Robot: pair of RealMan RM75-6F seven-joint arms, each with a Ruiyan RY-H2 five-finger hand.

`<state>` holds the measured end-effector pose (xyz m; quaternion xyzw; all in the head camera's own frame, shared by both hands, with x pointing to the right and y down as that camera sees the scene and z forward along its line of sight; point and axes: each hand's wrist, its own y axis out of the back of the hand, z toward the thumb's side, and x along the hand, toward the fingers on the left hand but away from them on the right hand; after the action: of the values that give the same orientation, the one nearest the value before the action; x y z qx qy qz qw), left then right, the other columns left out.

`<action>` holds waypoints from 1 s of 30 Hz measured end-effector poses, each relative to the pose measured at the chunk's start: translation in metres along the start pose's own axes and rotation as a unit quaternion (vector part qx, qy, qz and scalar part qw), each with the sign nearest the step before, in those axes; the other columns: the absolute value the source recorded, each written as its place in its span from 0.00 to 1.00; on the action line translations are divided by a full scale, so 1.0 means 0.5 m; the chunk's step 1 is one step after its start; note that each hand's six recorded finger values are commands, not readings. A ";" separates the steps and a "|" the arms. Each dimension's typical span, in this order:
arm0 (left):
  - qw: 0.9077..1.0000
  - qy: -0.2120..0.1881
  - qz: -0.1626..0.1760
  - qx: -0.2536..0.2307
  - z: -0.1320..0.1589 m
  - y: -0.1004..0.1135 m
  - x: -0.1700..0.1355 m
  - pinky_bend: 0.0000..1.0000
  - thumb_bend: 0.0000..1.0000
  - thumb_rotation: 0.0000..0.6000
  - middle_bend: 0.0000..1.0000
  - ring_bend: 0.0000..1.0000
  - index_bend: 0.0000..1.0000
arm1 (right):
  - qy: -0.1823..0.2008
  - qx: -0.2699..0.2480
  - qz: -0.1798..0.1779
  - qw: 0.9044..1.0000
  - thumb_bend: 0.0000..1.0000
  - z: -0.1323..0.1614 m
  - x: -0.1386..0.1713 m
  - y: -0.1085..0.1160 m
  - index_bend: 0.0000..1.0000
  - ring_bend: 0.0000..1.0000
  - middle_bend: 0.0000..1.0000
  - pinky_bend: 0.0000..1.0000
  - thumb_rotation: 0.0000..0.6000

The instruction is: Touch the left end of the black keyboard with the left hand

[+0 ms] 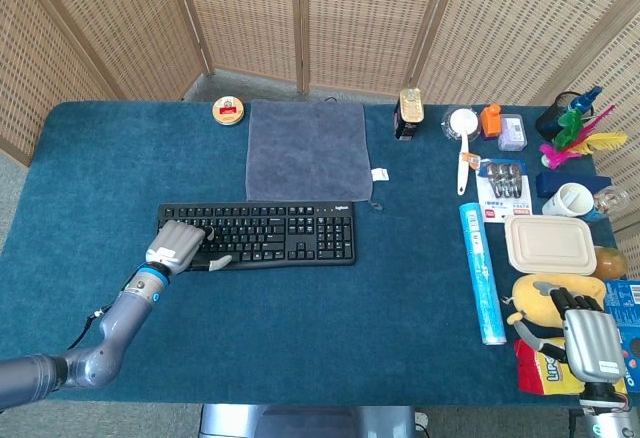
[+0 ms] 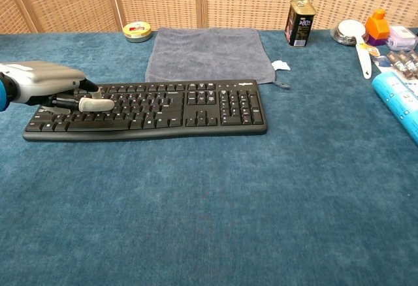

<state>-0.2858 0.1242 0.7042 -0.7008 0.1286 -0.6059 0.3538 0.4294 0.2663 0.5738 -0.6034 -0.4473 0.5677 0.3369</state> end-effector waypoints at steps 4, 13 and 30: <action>1.000 0.005 0.022 -0.013 -0.012 0.023 -0.014 1.00 0.14 0.00 1.00 1.00 0.26 | -0.001 -0.001 -0.002 1.000 0.26 -0.001 0.000 0.002 0.27 0.39 0.37 0.34 0.00; 0.994 0.014 0.097 -0.043 -0.054 0.071 -0.094 0.92 0.14 0.00 0.99 0.92 0.26 | 0.008 -0.005 0.002 1.000 0.26 0.010 -0.008 -0.004 0.27 0.39 0.37 0.34 0.00; 0.965 0.077 0.214 -0.135 -0.156 0.043 -0.354 0.66 0.14 0.00 0.68 0.63 0.26 | 0.030 -0.011 -0.003 0.999 0.26 0.034 -0.024 -0.015 0.27 0.35 0.37 0.32 0.00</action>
<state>-0.3950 0.1900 0.5572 -0.6494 0.3825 -0.5455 0.3666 0.4122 0.2562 0.5832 -0.6225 -0.4452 0.5434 0.3449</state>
